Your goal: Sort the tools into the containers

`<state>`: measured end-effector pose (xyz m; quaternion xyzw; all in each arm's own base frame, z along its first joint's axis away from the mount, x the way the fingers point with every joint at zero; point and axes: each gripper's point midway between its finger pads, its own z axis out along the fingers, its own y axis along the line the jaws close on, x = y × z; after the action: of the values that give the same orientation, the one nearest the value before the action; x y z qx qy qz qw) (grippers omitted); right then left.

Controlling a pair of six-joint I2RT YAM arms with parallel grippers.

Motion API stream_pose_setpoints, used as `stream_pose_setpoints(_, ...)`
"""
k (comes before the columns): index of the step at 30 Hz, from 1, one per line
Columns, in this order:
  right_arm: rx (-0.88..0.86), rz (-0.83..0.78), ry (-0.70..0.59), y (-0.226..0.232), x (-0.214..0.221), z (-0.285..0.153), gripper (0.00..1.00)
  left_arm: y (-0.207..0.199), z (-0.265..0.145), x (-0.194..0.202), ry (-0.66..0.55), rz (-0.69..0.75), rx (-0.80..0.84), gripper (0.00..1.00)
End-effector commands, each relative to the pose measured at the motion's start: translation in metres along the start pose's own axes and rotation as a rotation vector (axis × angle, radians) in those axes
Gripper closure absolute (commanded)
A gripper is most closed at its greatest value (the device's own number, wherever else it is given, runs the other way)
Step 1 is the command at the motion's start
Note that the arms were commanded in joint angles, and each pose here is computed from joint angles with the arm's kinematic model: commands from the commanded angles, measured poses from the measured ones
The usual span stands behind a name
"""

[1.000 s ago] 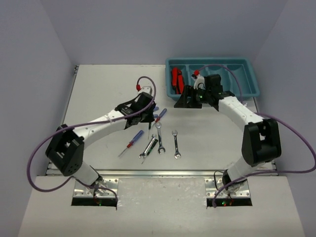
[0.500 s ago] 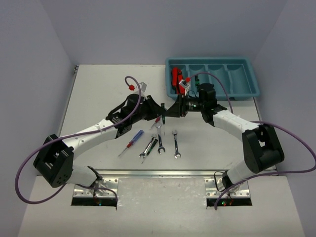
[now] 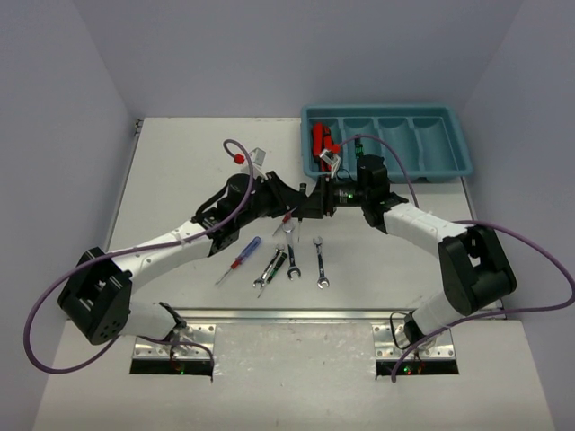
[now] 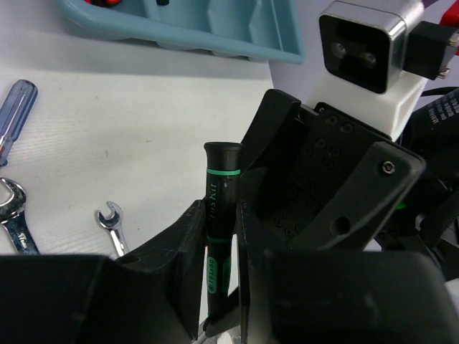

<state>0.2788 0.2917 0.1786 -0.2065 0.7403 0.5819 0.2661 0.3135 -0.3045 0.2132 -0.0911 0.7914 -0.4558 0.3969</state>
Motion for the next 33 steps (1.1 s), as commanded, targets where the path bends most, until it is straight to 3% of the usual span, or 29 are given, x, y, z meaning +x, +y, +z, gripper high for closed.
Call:
stream_pose_setpoints(1,-0.044,-0.047,-0.022,0.01,-0.009,0.004,0.72,-0.036,-0.008,-0.018,-0.066,0.013,0.115,1.0)
stream_pose_setpoints(3,-0.034,-0.028,-0.027,0.008,-0.011,0.005,0.97,-0.038,-0.008,-0.019,-0.07,0.016,0.122,1.0)
stream_pose_setpoints(4,-0.022,-0.025,-0.03,0.006,-0.012,0.005,1.0,-0.038,-0.008,-0.02,-0.072,0.02,0.12,0.98)
stream_pose_setpoints(5,0.011,-0.023,-0.044,0.0,-0.015,0.005,1.0,-0.034,-0.008,-0.02,-0.074,0.034,0.096,0.88)
stream_pose_setpoints(8,0.161,0.021,-0.055,-0.026,-0.02,-0.001,1.0,-0.023,-0.01,-0.032,-0.1,0.079,-0.009,0.12)
stream_pose_setpoints(9,0.23,0.053,-0.061,-0.04,-0.023,-0.008,1.0,-0.02,-0.012,-0.041,-0.123,0.098,-0.059,0.01)
stream_pose_setpoints(13,0.599,0.137,-0.07,-0.108,-0.038,-0.052,1.0,0.023,-0.038,-0.065,-0.185,0.205,-0.363,0.0)
stream_pose_setpoints(15,0.733,0.07,-0.079,-0.127,-0.071,-0.073,1.0,0.048,-0.059,-0.071,-0.196,0.272,-0.505,0.0)
stream_pose_setpoints(19,1.007,0.02,-0.043,-0.178,-0.116,-0.121,1.0,0.066,-0.081,-0.064,-0.138,0.367,-0.581,0.0)
stream_pose_setpoints(26,1.231,-0.044,-0.016,-0.251,-0.204,-0.158,0.97,0.089,-0.105,-0.046,-0.053,0.432,-0.643,0.0)
stream_pose_setpoints(30,1.258,-0.108,-0.011,-0.277,-0.217,-0.159,0.82,0.105,-0.11,-0.037,-0.003,0.472,-0.687,0.0)
stream_pose_setpoints(33,1.232,-0.107,-0.027,-0.284,-0.216,-0.152,0.46,0.113,-0.107,-0.027,0.033,0.481,-0.685,0.0)
